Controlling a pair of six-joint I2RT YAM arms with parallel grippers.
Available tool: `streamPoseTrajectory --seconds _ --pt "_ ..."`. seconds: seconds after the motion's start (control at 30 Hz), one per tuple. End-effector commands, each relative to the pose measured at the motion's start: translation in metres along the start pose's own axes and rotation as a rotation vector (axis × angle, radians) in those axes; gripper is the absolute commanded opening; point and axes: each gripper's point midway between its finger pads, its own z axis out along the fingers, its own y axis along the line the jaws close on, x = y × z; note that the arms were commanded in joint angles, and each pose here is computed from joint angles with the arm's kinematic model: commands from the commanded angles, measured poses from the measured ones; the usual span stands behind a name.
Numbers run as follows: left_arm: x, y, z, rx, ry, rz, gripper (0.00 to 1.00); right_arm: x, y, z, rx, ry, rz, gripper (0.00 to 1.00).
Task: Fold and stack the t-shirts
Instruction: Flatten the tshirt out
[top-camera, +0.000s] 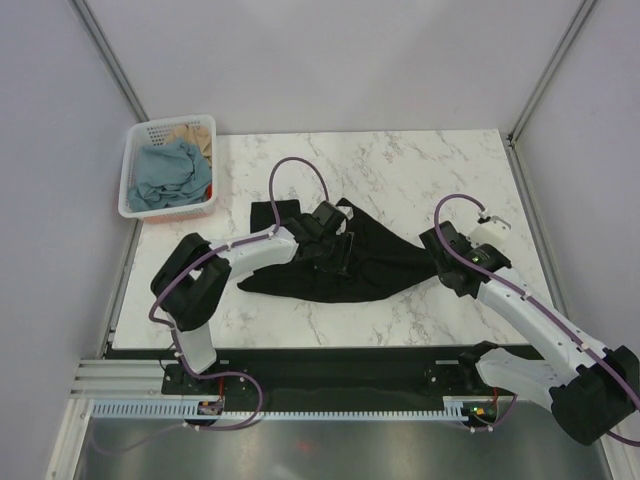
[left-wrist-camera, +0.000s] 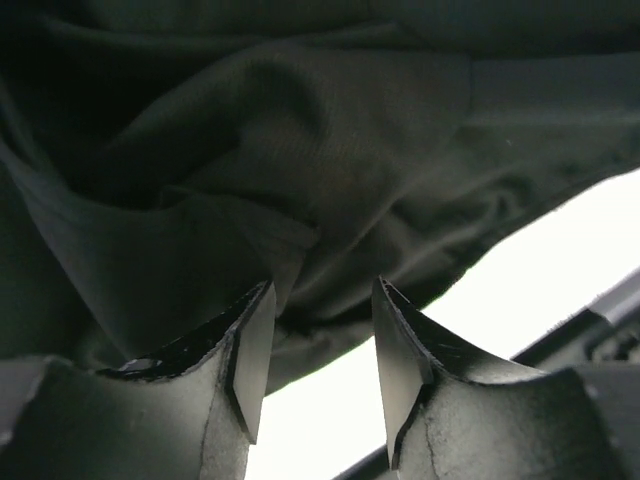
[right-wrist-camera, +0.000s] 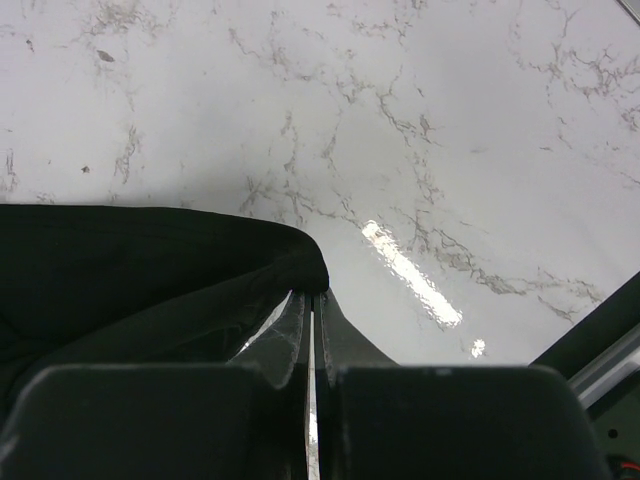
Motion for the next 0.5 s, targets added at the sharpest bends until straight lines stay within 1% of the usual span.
streamPoseTrajectory --seconds 0.0,0.13,0.27,0.47 --pt "-0.033 0.002 0.003 -0.095 -0.125 0.001 0.50 -0.009 0.008 -0.004 -0.038 -0.015 0.027 0.00" --pt "-0.035 0.009 0.009 -0.146 -0.142 -0.002 0.45 -0.007 0.008 -0.004 -0.045 -0.008 0.029 0.00" --pt "-0.035 0.015 0.011 -0.181 -0.148 -0.001 0.33 -0.008 0.010 -0.005 -0.057 -0.009 0.040 0.00" --pt "-0.035 0.012 0.015 -0.175 -0.140 0.017 0.32 -0.010 0.014 -0.007 -0.077 -0.009 0.044 0.00"
